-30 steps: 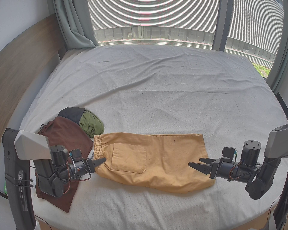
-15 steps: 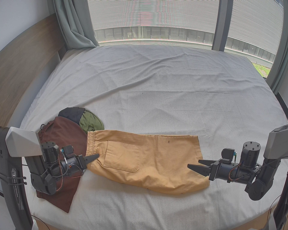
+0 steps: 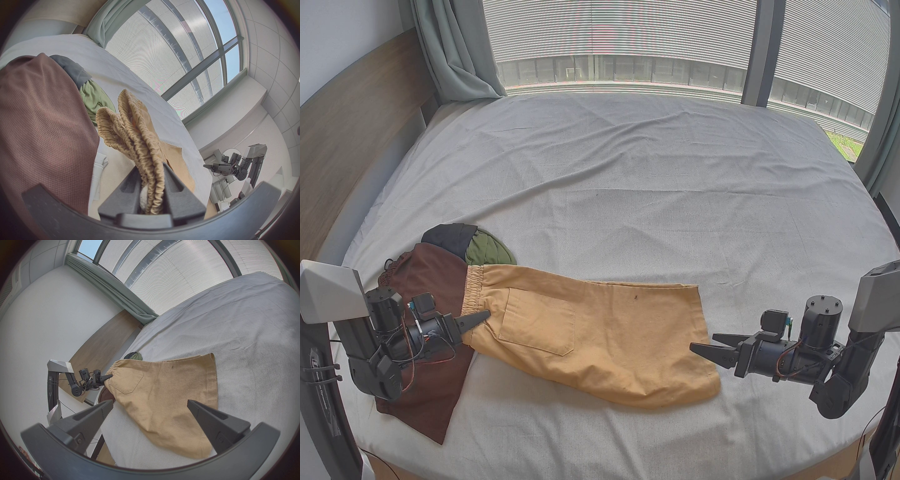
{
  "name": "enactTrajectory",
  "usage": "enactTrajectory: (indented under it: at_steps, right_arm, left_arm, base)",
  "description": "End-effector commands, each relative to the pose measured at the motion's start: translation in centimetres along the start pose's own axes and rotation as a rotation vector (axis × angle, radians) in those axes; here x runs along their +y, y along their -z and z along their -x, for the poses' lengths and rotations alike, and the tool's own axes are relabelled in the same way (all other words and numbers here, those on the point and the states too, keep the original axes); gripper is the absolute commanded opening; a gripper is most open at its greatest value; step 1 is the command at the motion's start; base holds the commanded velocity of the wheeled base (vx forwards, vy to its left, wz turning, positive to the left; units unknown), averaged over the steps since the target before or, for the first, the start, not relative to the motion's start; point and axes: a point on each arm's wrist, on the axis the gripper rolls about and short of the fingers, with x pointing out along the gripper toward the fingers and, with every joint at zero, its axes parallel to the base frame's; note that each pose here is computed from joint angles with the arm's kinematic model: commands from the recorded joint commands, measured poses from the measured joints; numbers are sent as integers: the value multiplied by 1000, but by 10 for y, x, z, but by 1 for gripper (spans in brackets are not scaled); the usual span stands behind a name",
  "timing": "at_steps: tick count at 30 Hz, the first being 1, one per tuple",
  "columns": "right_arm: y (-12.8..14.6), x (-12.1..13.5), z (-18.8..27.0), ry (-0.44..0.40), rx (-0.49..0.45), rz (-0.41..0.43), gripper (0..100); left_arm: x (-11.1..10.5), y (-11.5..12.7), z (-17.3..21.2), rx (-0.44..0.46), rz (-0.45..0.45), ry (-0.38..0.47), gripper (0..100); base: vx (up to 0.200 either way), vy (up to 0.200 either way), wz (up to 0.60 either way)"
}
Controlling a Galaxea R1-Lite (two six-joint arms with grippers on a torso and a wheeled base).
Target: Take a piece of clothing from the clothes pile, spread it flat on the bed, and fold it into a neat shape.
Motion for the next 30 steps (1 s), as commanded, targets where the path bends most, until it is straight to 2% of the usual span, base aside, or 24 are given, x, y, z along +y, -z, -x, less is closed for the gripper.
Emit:
enactTrajectory:
  at_steps: [1,15,20,30]
  right_arm:
    - [0,1,0,-3,1,1,100]
    - [2,2,-1,-8,10,5,100]
    - [1,2,-2,-10,7,7,100]
    - [-3,3,-3,-16,-11,18,100]
  left_arm:
    - [-1,-5,4,-17,-11,-3,0]
    - [-2,-7,6,-21,-17,-4,0]
    - [-12,-8,4,-17,-29,17,0]
    - [-53,-2,-20,11,-76,101,0]
  base:
    - [0,0,0]
    - [0,0,0]
    - [0,0,0]
    - [0,0,0]
